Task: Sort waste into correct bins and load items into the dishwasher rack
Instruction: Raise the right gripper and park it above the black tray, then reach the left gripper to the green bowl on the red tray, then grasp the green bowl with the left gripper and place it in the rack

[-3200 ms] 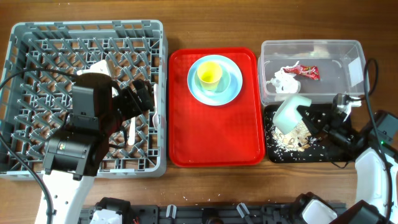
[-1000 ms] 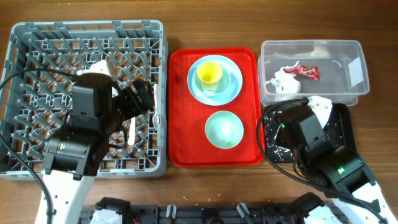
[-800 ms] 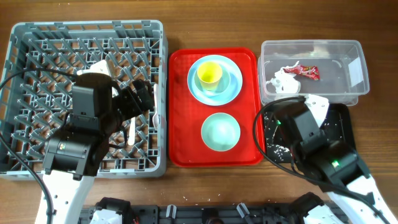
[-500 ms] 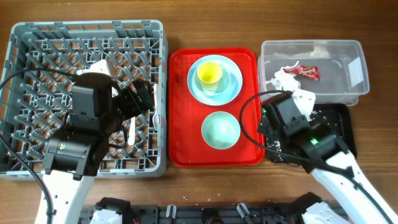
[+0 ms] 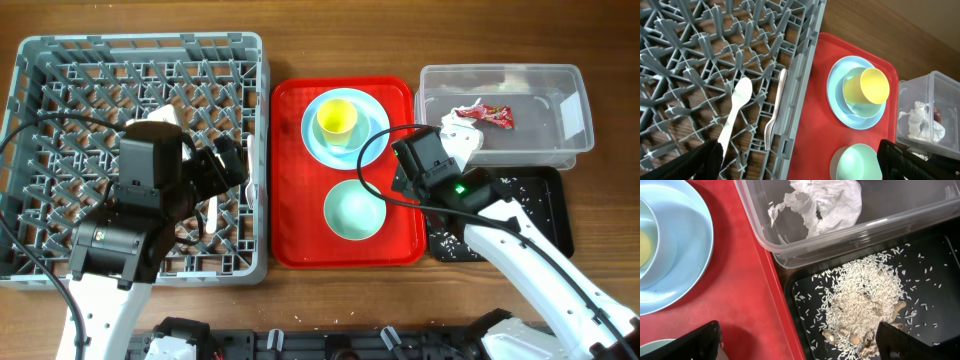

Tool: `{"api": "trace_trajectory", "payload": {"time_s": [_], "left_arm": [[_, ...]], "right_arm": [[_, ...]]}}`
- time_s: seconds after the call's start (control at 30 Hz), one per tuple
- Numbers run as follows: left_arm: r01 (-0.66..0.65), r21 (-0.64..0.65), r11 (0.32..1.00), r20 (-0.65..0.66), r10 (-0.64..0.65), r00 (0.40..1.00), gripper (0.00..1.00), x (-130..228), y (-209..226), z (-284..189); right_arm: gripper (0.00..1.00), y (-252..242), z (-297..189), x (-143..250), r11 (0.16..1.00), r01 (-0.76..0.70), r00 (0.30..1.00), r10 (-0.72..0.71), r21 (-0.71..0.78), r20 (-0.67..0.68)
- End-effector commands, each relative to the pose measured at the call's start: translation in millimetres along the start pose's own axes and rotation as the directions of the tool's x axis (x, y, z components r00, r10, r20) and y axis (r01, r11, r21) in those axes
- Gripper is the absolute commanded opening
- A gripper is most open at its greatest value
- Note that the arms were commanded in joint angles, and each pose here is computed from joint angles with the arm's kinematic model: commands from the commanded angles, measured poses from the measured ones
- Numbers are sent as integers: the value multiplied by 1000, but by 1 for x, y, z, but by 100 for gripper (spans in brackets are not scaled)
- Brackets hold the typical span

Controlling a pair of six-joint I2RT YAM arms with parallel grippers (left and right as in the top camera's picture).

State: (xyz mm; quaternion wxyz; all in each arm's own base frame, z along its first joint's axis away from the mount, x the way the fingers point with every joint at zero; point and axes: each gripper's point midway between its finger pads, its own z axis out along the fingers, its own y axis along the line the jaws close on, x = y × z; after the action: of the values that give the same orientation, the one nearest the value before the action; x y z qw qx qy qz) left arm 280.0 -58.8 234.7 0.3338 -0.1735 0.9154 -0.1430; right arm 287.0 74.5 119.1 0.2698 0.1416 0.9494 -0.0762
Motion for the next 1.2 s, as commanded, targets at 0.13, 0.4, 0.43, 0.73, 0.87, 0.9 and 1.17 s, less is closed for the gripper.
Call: {"api": "trace_trajectory", "payload": {"time_s": [0.13,0.4,0.43,0.73,0.87,0.9,1.17], "left_arm": [[2,42,999,-63,1,998,92,11,-6,-2],[-4,26,1000,-325,13,946,63,74,1,20],[-20,27,999,-348,28,937,62,82,-1,25],[-242,206,948,-452,311,836,25,158,-71,83],[-298,281,912,-458,400,794,25,194,-104,110],[-314,299,901,-460,424,780,23,206,-111,120],[-462,53,885,-482,428,765,13,218,-61,168]], "right_arm": [[100,-1,0,-6,1000,-23,1000,23,9,16],[100,-1,0,-6,1000,-24,1000,24,9,17],[100,-1,0,-6,1000,-24,1000,24,9,17],[100,-1,0,-6,1000,-24,1000,24,9,17],[100,-1,0,-6,1000,-23,1000,23,9,17],[100,-1,0,-6,1000,-23,1000,23,9,17],[100,-1,0,-6,1000,-23,1000,23,9,16]]}}
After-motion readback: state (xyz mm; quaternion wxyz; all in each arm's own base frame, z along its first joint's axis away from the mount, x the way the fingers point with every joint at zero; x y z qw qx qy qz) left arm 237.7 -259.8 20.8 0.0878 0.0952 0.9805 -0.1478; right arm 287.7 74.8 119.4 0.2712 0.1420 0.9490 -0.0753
